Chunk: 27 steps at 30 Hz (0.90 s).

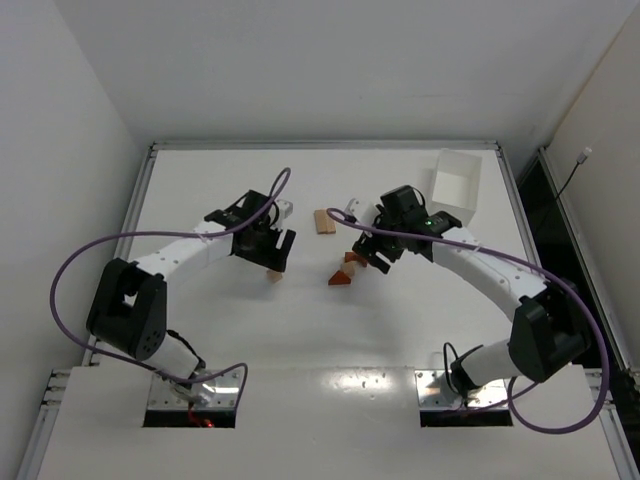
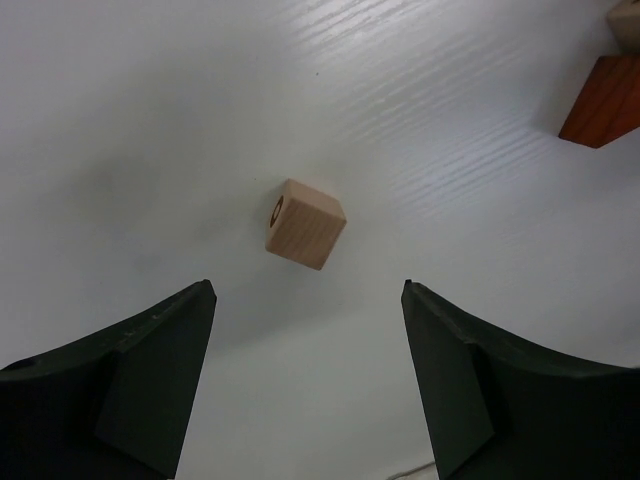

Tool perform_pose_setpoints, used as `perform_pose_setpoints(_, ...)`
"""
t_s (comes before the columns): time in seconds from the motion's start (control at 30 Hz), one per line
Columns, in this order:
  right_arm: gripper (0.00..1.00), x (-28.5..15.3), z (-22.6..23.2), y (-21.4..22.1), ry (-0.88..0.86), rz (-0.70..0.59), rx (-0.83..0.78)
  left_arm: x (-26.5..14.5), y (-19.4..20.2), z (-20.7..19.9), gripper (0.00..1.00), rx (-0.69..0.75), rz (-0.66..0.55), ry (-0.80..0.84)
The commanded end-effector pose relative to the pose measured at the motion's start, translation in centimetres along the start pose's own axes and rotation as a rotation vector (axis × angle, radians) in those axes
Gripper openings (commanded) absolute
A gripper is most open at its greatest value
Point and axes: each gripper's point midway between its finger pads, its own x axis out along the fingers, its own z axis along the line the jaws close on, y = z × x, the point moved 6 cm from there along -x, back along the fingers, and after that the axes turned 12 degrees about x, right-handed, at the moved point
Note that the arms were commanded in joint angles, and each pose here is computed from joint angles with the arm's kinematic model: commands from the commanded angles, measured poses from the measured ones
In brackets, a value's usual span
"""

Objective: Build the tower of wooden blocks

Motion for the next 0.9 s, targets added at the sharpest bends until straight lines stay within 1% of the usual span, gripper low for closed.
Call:
perform_pose_setpoints(0.0,0.69,-1.2,-1.9,-1.5,0.078,-0.078,-0.001,-0.5,0.3,0.2,0.72,0.036,-0.002,-0.044)
perform_pose_setpoints(0.03,0.69,-1.3,-2.2,-1.3,0.086,-0.076,0.008,-0.5,0.2,0.0,0.7,0.044,-0.001,-0.049)
perform_pose_setpoints(0.07,0.69,-1.3,-2.2,-1.3,0.086,-0.077,0.017,0.0,1.0,0.0,0.69,0.053,0.037,-0.044)
perform_pose_setpoints(0.17,0.69,-1.8,-2.9,-1.2,0.104,-0.084,0.034,1.0,1.6,-0.4,0.62,0.074,0.087,-0.052)
perform_pose_setpoints(0.3,0.69,-2.2,-3.7,-0.9,0.127,-0.09,0.068,1.8,1.8,-0.9,0.57,0.103,0.117,-0.048)
perform_pose_setpoints(0.47,0.69,-2.4,-4.3,-0.6,0.139,-0.088,0.093,2.6,1.9,-1.7,0.57,0.154,0.14,-0.029)
perform_pose_setpoints(0.67,0.69,-2.3,-4.8,-0.5,0.149,-0.087,0.125,3.9,1.5,-1.8,0.57,0.208,0.154,-0.02)
perform_pose_setpoints(0.7,0.69,-2.1,-4.8,-0.4,0.146,-0.078,0.127,3.9,1.5,-1.7,0.55,0.219,0.154,-0.02)
perform_pose_setpoints(0.87,0.69,-2.0,-5.0,-0.7,0.149,-0.086,0.125,4.1,0.6,-1.4,0.54,0.317,0.136,-0.006)
